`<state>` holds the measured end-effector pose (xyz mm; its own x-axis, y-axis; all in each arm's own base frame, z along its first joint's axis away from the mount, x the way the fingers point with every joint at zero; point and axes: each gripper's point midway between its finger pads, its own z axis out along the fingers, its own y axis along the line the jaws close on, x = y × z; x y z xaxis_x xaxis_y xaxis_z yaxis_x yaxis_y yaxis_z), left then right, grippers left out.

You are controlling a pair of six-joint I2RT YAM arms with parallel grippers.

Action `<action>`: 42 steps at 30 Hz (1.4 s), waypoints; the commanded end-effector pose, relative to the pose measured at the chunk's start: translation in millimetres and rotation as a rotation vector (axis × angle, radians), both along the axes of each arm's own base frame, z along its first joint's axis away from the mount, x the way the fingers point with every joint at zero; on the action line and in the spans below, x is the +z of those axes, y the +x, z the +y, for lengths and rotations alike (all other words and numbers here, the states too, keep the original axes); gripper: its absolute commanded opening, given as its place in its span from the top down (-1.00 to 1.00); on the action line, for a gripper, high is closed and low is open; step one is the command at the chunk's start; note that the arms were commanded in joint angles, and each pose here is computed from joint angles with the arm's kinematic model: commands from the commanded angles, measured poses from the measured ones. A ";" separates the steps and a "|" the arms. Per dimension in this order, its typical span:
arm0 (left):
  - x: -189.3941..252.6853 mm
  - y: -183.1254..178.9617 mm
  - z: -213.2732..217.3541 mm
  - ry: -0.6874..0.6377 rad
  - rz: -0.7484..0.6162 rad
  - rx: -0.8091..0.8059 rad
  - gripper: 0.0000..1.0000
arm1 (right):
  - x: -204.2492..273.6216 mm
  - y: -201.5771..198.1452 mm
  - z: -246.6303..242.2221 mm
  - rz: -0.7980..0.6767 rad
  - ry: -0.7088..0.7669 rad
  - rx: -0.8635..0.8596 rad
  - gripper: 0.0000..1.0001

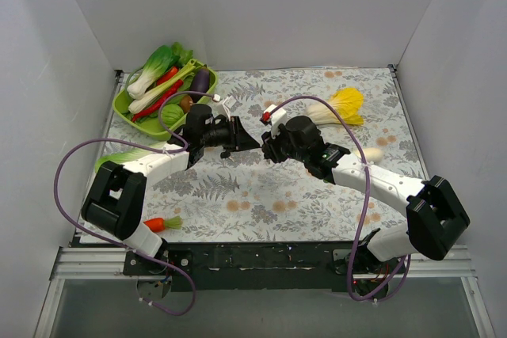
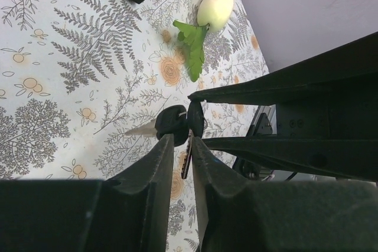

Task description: Unlock with the key

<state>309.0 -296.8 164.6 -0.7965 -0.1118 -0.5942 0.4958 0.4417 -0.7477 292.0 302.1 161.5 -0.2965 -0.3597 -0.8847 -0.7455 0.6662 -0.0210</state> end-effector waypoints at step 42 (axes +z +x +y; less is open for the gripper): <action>49.3 -64.7 2.5 -0.010 -0.261 -0.469 1.00 | 49.5 -91.7 -4.5 0.377 0.374 0.583 -0.04</action>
<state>250.3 -295.0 185.7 -0.6610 0.2182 -0.7179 0.7504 0.1844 -0.6348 215.2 287.3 195.2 -0.4846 -0.2297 -0.8440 -0.8733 0.1826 0.4517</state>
